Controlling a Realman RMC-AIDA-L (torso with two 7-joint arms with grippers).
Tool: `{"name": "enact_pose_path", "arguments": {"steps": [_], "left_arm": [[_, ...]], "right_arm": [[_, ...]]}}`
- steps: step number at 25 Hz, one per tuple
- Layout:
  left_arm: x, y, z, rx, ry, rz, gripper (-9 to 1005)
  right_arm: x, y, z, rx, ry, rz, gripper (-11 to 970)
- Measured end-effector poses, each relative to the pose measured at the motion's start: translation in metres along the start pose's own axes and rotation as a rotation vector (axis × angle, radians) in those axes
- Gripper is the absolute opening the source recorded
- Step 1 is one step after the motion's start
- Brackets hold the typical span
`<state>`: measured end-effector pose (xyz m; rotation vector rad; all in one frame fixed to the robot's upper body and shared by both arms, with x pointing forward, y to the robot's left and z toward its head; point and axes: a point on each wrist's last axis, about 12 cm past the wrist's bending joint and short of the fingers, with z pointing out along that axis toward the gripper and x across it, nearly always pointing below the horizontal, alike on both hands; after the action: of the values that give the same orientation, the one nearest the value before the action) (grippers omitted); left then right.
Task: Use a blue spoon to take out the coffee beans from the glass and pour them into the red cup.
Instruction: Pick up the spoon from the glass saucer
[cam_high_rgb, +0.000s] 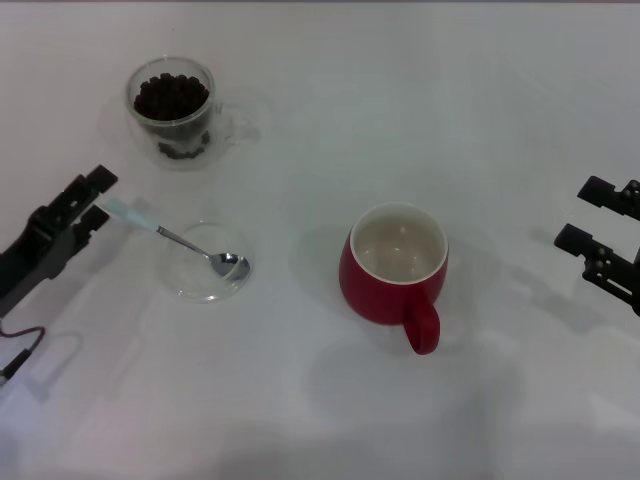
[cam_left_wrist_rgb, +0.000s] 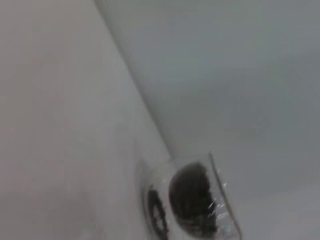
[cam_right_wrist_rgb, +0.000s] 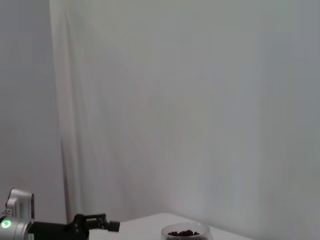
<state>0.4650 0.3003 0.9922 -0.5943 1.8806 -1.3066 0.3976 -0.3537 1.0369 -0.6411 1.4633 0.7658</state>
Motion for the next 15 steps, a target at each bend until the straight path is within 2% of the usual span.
{"name": "enact_pose_path", "arguments": {"steps": [15], "left_arm": [[-0.003,0.0,0.018,-0.056,0.068,0.062,876]], "right_arm": [[0.003,0.003,0.002,0.009,0.001,0.006,588]]}}
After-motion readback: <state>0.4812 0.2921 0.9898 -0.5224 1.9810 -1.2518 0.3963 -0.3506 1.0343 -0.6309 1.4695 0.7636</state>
